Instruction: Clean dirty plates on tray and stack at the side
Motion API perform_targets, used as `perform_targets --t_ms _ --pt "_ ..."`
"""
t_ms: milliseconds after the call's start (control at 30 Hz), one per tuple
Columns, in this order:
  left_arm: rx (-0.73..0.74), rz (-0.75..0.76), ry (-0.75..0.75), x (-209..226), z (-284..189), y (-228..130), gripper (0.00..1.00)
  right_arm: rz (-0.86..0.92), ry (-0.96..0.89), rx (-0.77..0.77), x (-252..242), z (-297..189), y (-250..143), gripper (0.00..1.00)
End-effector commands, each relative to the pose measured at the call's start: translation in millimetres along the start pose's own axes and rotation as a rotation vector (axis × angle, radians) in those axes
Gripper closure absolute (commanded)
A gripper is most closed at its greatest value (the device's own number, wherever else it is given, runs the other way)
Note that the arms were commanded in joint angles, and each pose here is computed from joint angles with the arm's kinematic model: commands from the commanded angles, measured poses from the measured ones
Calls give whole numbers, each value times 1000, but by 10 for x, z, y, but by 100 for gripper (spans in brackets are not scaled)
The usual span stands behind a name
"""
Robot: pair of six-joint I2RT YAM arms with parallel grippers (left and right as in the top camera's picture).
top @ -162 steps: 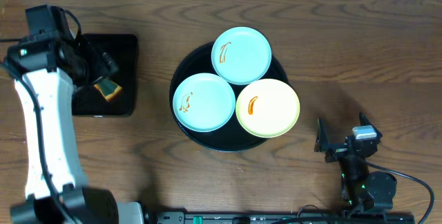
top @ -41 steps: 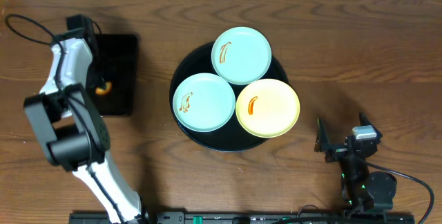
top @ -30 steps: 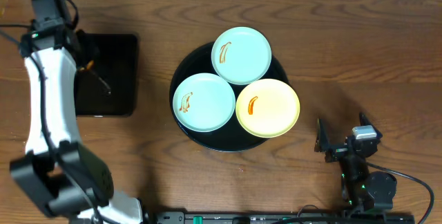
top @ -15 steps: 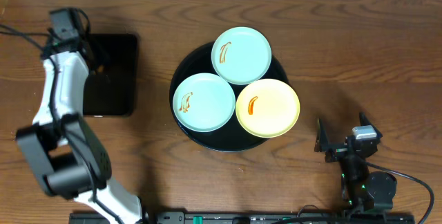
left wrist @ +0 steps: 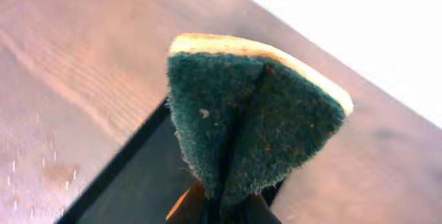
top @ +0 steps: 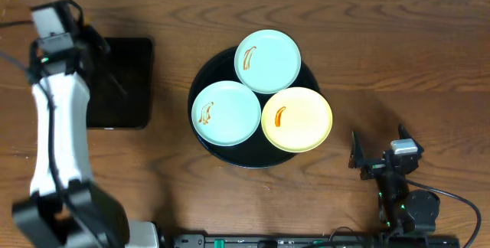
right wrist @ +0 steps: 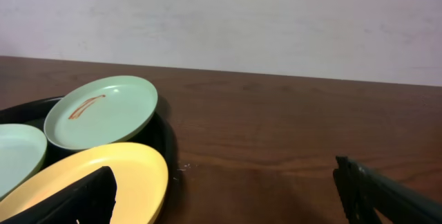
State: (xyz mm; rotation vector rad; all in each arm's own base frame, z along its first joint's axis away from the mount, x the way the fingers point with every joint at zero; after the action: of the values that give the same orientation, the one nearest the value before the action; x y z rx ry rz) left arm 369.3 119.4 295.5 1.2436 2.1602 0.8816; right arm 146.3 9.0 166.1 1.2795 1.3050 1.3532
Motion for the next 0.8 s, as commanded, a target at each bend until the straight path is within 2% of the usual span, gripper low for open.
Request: perform_targets --t_ms 0,367,533,767 --pt "-18 32 -63 -33 -71 66 93 -8 6 1 10 -1 -7 1" --pt "377 161 -14 67 1074 -864 93 -8 6 1 10 -1 -7 1" --pt "306 159 -23 41 891 -665 92 -8 6 1 10 -1 -7 1" --pt "59 149 -76 -20 148 -167 93 -8 7 2 11 -1 -7 1"
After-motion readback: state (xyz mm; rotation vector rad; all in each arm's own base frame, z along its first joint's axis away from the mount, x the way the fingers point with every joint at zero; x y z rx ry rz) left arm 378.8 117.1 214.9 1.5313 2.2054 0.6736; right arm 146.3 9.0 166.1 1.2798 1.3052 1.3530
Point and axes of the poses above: each gripper's point midway between its finger pads, its own z axis out along the fingers, its own x axis along the line the jaws close on, y = z × x, the point moved 10 cm from there along -z, back along the fingers, and after that the axes turned 8 degrees about z, right-handed, at the moved point
